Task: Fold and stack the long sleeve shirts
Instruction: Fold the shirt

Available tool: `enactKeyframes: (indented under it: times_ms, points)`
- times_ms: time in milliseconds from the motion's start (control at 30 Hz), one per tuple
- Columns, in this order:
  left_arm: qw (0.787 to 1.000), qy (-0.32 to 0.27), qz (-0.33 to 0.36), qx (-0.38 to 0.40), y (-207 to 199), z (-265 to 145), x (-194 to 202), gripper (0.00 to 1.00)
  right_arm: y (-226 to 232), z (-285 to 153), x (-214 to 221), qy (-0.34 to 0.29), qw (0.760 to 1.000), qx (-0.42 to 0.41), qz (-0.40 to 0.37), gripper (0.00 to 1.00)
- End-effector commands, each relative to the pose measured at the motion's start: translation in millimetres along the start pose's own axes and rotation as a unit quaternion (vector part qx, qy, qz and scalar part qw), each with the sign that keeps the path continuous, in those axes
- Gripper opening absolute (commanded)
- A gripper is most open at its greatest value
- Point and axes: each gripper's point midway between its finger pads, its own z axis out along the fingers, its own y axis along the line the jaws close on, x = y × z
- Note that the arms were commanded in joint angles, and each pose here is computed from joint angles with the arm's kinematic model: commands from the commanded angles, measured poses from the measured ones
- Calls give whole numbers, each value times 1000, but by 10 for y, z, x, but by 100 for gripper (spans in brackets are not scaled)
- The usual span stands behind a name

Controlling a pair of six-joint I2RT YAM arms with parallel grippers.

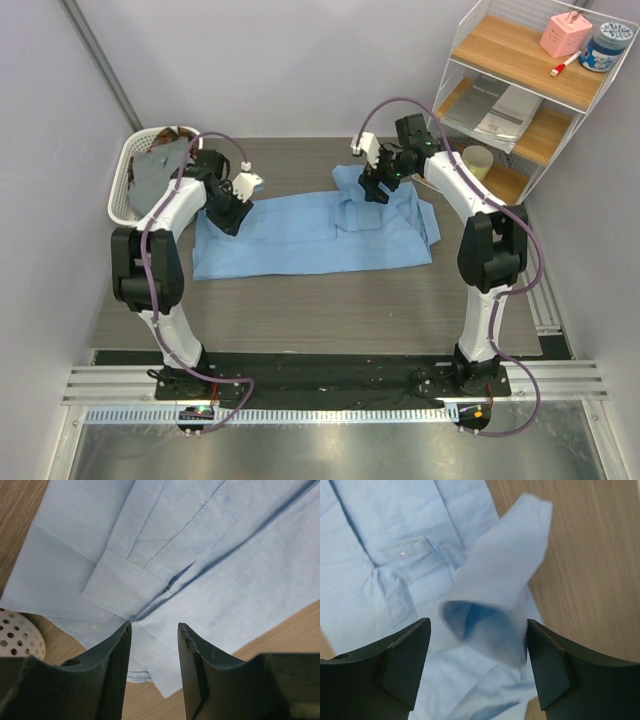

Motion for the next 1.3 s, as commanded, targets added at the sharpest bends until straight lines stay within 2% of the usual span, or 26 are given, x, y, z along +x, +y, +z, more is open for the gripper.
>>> enactKeyframes:
  times_ms: [0,200,267,400,500,533,600,733,867,1067,1167,1267]
  points:
    - [999,-14,-29,24,-172,-181,-61,43,129,-700,289,92,991,-6,98,84]
    - [999,9,-37,29,-232,44,17,44,607,-612,687,134,968,-62,204,87]
    - [999,15,-38,28,-223,129,40,44,638,-531,789,142,964,-63,215,84]
    - [998,51,-37,26,-196,351,210,44,660,-299,1139,180,953,-57,235,67]
    - [997,69,-25,33,-225,440,324,40,719,-243,1360,207,948,-54,234,57]
    - [996,81,-26,40,-279,489,425,37,739,-248,1429,220,947,-50,231,50]
    - [995,88,-13,44,-313,524,509,33,847,-236,1584,236,943,-52,228,43]
    - [991,114,13,65,-482,557,768,17,1073,-341,1830,275,934,-57,222,33]
    - [987,126,47,92,-720,514,948,11,1539,-520,2012,305,919,-100,230,25]
    - [977,128,82,148,-1154,255,1120,9,1973,-963,1935,318,912,-128,227,24]
    - [978,124,78,148,-1153,127,1103,9,1942,-1053,1899,316,915,-113,221,28]
    - [985,62,52,154,-1071,-53,809,27,1665,-1112,1594,265,926,-83,254,40]
